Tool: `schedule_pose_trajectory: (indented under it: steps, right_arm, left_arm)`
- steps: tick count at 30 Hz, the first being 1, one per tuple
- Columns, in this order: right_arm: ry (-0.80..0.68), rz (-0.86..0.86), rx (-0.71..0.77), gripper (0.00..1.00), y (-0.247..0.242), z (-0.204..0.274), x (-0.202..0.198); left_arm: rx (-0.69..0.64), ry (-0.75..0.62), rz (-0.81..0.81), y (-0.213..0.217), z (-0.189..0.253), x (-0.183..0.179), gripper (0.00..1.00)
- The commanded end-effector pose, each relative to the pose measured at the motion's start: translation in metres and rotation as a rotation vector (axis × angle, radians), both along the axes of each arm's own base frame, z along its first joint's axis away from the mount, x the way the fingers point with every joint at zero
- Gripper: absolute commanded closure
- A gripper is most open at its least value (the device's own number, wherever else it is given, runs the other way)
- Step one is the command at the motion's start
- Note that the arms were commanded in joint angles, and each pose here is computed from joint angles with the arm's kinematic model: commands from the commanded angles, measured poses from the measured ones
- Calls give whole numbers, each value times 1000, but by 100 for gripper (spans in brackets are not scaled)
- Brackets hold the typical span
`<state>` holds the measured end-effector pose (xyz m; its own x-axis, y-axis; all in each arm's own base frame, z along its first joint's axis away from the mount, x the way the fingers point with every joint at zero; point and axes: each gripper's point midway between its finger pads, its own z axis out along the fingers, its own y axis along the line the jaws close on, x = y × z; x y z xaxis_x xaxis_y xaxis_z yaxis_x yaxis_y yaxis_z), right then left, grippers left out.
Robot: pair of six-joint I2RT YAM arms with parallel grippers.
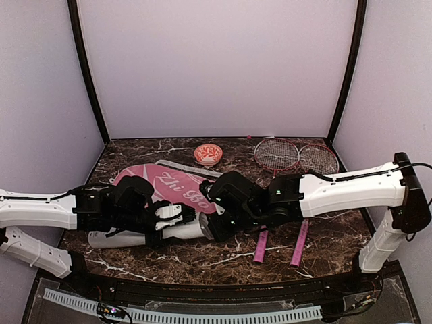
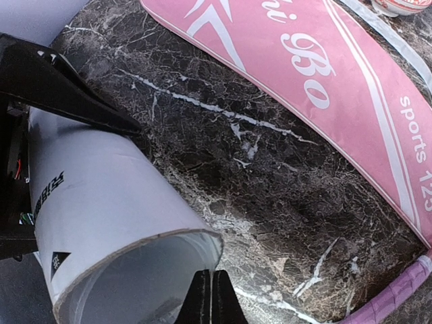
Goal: Pack up the badminton gear
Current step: Place the tube cap in the shuttle tube.
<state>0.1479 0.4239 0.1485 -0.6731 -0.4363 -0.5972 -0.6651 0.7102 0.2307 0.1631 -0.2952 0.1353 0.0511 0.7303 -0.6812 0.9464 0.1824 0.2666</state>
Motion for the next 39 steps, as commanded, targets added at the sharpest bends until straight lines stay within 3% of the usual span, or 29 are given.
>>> schedule_pose_trajectory:
  steps: [1,19,39]
  right_arm:
    - [32,42,80,100,19,9,-16]
    - [34,-244,195,100,-3,17,13]
    - [-17,-302,122,100,0,30,33]
  left_arm:
    - [-148,-76,0,-19,40,10,29]
    - [-203,-61,19,-22,55,10,28]
    - [-184,-38,-5,-24,50,6,28]
